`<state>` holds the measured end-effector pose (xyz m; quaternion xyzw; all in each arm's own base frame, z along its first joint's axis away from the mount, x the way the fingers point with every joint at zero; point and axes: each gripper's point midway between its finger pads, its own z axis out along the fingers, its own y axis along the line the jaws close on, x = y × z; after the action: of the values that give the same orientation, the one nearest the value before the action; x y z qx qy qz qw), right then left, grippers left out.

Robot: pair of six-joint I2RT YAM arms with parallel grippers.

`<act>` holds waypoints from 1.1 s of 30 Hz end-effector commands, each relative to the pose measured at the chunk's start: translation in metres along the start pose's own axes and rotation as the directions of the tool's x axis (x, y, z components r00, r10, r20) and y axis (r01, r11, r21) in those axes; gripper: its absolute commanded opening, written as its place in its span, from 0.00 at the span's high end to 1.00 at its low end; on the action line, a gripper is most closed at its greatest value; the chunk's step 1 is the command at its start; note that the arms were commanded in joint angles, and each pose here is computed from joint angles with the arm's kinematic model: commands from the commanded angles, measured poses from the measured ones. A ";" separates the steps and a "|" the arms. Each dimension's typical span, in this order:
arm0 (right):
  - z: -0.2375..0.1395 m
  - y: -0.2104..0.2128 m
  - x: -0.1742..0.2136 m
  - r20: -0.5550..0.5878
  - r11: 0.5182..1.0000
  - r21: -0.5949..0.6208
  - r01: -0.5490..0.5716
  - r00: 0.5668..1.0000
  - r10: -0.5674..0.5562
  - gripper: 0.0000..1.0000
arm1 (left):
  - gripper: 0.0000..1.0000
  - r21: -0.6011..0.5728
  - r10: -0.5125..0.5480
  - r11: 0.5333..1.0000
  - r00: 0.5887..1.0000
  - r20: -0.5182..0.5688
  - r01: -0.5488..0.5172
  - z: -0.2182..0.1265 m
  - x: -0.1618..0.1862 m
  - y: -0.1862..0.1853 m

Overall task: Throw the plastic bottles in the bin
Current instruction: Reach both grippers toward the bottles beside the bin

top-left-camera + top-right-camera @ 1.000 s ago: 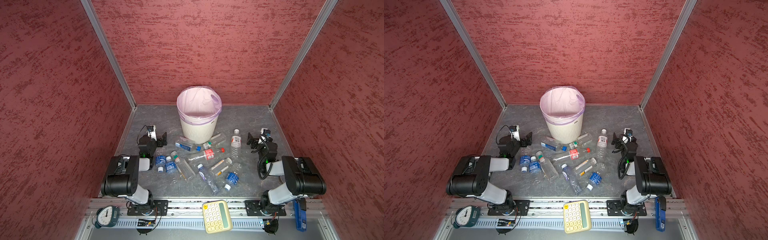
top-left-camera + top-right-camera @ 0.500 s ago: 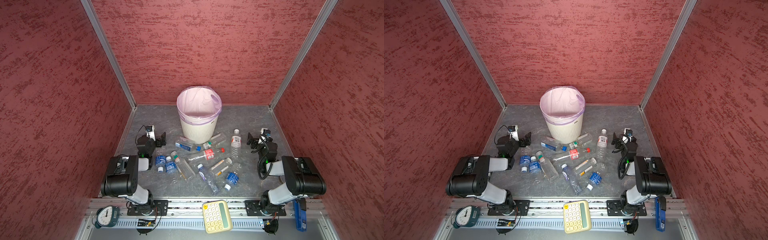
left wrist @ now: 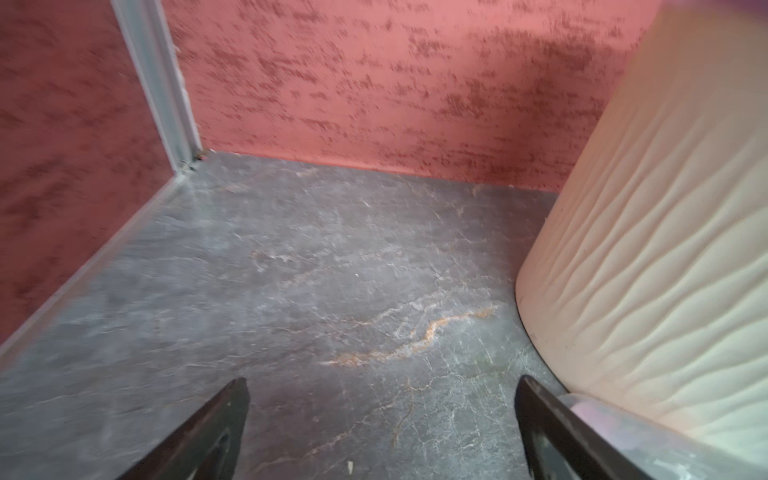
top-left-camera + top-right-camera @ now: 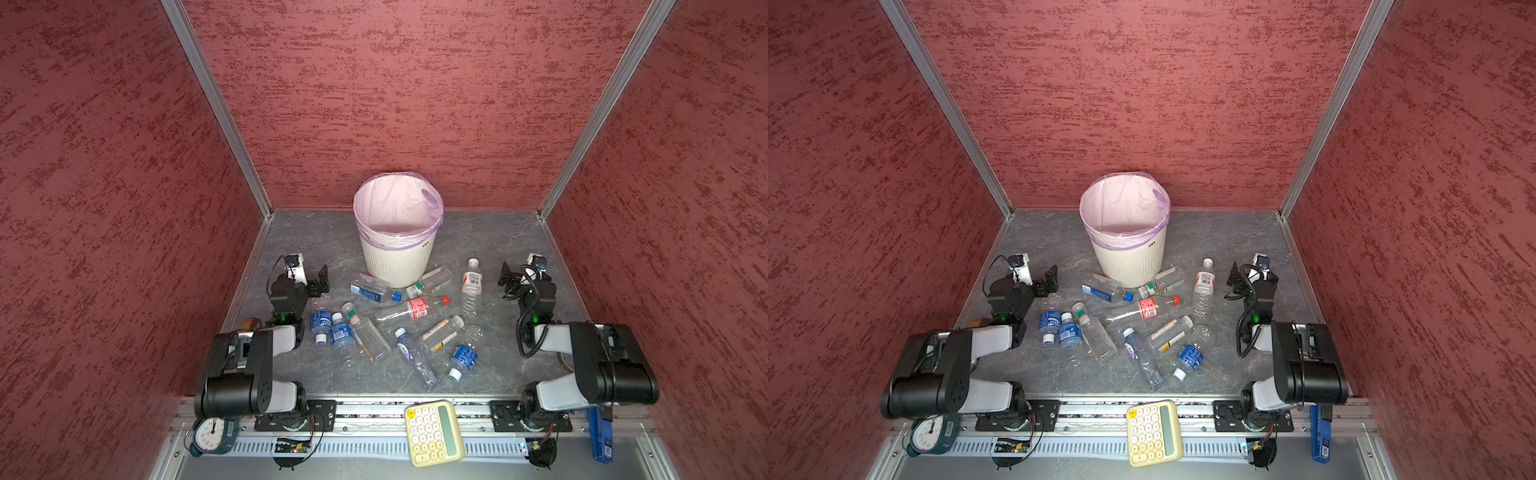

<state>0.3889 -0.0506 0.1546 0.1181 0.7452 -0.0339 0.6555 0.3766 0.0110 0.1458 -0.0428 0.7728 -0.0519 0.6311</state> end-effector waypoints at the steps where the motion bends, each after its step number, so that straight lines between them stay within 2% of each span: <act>1: -0.005 -0.022 -0.032 0.037 0.986 0.150 -0.071 0.997 0.066 0.01 | 0.01 -0.112 -0.009 0.994 0.999 0.040 0.014 -0.013 -0.022 0.005; 3: -0.012 -0.025 -0.048 0.064 0.978 0.170 -0.118 0.992 0.108 0.01 | 0.01 -0.135 0.001 0.991 0.998 0.060 0.007 -0.020 -0.031 -0.001; 5: -0.015 -0.031 -0.058 0.052 0.957 0.223 -0.187 0.982 0.180 0.01 | 0.01 -0.185 -0.036 0.982 0.997 0.065 0.048 -0.025 -0.040 -0.001; 6: -0.015 -0.035 -0.058 0.030 0.940 0.259 -0.220 0.975 0.220 0.01 | 0.01 -0.199 -0.053 0.978 0.996 0.067 0.065 -0.027 -0.045 -0.002; 8: -0.015 -0.045 -0.056 -0.017 0.875 0.369 -0.312 0.939 0.343 0.01 | 0.00 -0.225 -0.089 0.970 0.995 0.033 0.094 -0.032 -0.048 -0.004; 10: -0.017 -0.043 -0.054 -0.090 0.847 0.410 -0.338 0.909 0.407 0.01 | 0.01 -0.205 -0.124 0.971 0.992 0.023 0.126 -0.036 -0.055 -0.012; 12: -0.023 -0.031 -0.056 -0.126 0.861 0.380 -0.340 0.903 0.412 0.01 | 0.00 -0.186 -0.183 0.966 0.983 -0.001 0.179 -0.041 -0.063 -0.020; 14: -0.031 -0.013 -0.057 -0.151 0.888 0.300 -0.349 0.901 0.406 0.01 | 0.01 -0.147 -0.230 0.964 0.972 -0.053 0.220 -0.043 -0.064 -0.033; 16: -0.040 0.006 -0.057 -0.202 0.907 0.261 -0.330 0.900 0.386 0.01 | 0.01 -0.077 -0.232 0.971 0.966 -0.110 0.225 -0.045 -0.066 -0.055; 20: -0.062 0.044 -0.050 -0.303 0.946 0.213 -0.244 0.904 0.302 0.01 | 0.01 0.044 -0.129 0.989 0.972 -0.194 0.140 -0.057 -0.062 -0.101; 23: -0.080 0.071 -0.038 -0.378 0.970 0.132 -0.206 0.894 0.241 0.01 | 0.00 0.149 -0.057 0.984 0.970 -0.235 0.094 -0.069 -0.057 -0.131; 27: -0.100 0.087 -0.023 -0.466 0.982 0.069 -0.177 0.864 0.188 0.01 | 0.09 0.275 0.004 0.957 0.948 -0.319 0.089 -0.079 -0.042 -0.163; 33: -0.122 0.104 -0.010 -0.534 0.983 -0.018 -0.183 0.833 0.145 0.03 | 0.17 0.450 0.188 0.893 0.911 -0.368 -0.002 -0.087 -0.013 -0.214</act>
<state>0.3066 0.0673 0.1976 0.1653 0.8729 0.0680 0.4539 0.3030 -0.1752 0.2130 0.0909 0.8518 -0.1945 0.4778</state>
